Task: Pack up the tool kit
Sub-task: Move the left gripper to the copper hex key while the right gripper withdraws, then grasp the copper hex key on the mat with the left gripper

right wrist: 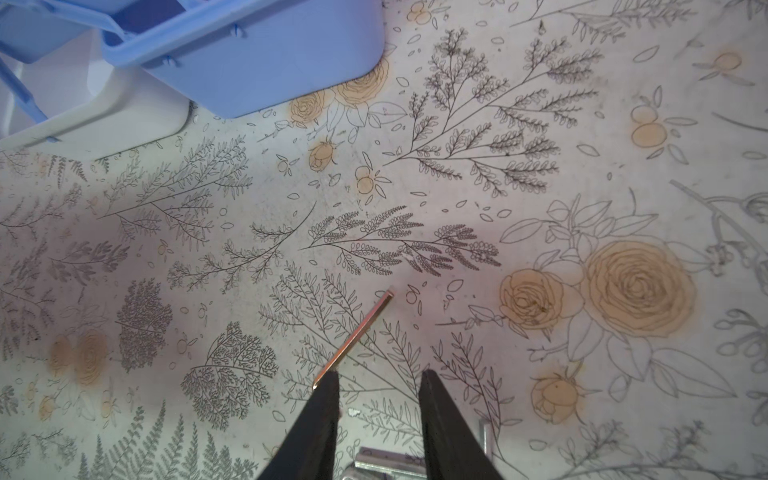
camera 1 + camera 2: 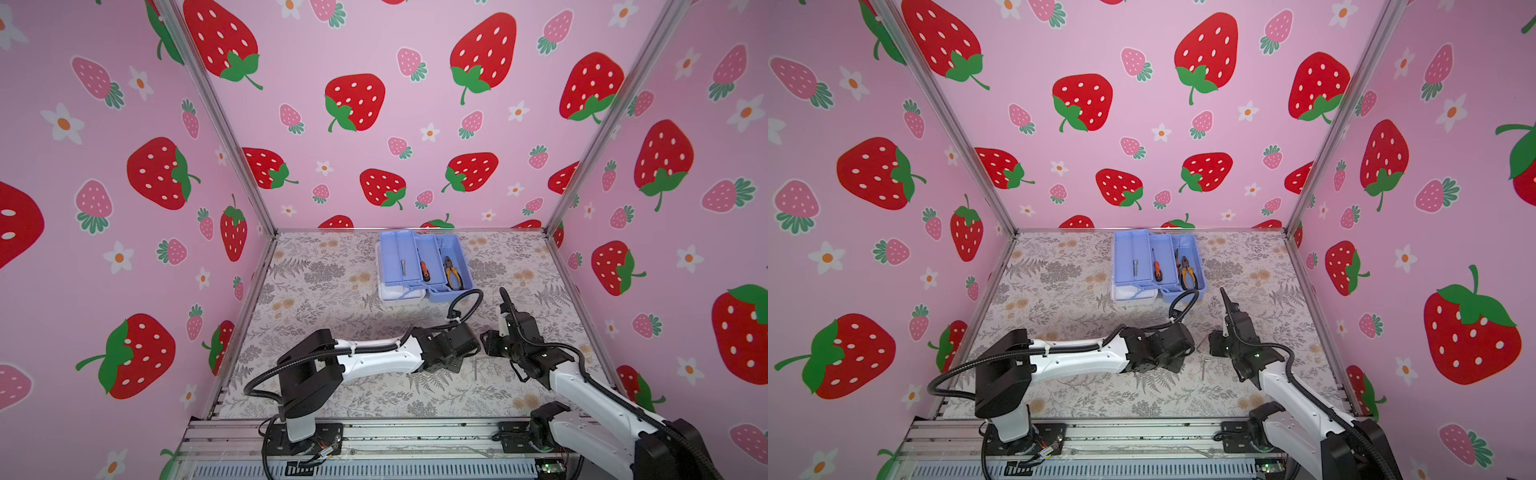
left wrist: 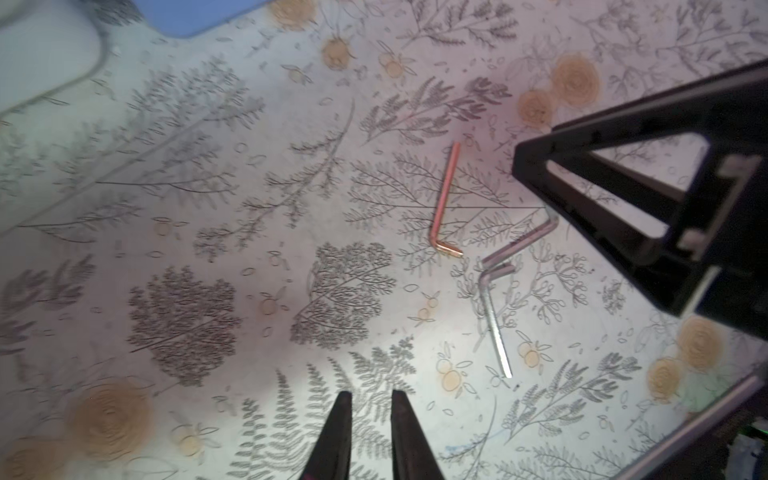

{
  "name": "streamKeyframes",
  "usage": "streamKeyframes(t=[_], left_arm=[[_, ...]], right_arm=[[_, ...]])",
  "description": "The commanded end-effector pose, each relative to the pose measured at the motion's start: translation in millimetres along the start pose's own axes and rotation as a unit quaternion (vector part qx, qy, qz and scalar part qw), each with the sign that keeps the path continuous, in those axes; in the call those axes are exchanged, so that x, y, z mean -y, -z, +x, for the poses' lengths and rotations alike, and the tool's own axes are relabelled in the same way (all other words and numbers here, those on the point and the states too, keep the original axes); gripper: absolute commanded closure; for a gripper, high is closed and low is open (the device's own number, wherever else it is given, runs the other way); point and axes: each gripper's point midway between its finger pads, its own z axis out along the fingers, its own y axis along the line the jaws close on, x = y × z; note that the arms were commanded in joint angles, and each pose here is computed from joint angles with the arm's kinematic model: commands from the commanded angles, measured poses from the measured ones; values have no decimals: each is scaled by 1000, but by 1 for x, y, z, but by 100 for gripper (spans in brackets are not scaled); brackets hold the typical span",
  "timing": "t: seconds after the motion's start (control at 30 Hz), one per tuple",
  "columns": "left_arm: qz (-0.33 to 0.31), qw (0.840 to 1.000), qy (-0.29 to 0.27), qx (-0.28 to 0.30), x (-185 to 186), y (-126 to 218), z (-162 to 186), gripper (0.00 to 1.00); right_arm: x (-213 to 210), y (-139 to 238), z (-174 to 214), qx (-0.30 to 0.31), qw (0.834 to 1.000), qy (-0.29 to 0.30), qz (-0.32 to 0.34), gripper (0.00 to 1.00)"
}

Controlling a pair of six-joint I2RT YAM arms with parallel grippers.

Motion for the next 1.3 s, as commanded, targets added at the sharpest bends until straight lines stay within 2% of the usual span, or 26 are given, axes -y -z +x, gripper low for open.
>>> streamKeyframes(t=[0.0,0.1,0.23,0.4,0.73,0.9,1.27], left_arm=[[29,1000,6,-10,30,-13,1,73],[36,999,5,-22,41,-28,3,70],[36,999,-17,-17,52,-35,-7,65],[46,998,-39,-5,64,-44,-30,58],[41,998,-40,-17,48,-73,-59,57],[41,998,-48,-29,47,-83,-59,62],[36,997,-42,-49,40,-98,-54,88]], right_arm=[[7,0,7,-5,1000,-12,11,65],[13,0,9,0,1000,-16,20,73],[19,2,8,9,999,-23,26,77],[26,7,4,25,999,-34,28,76],[31,5,7,17,999,-45,17,73],[32,4,7,17,999,-47,16,73],[34,3,8,14,998,-51,15,72]])
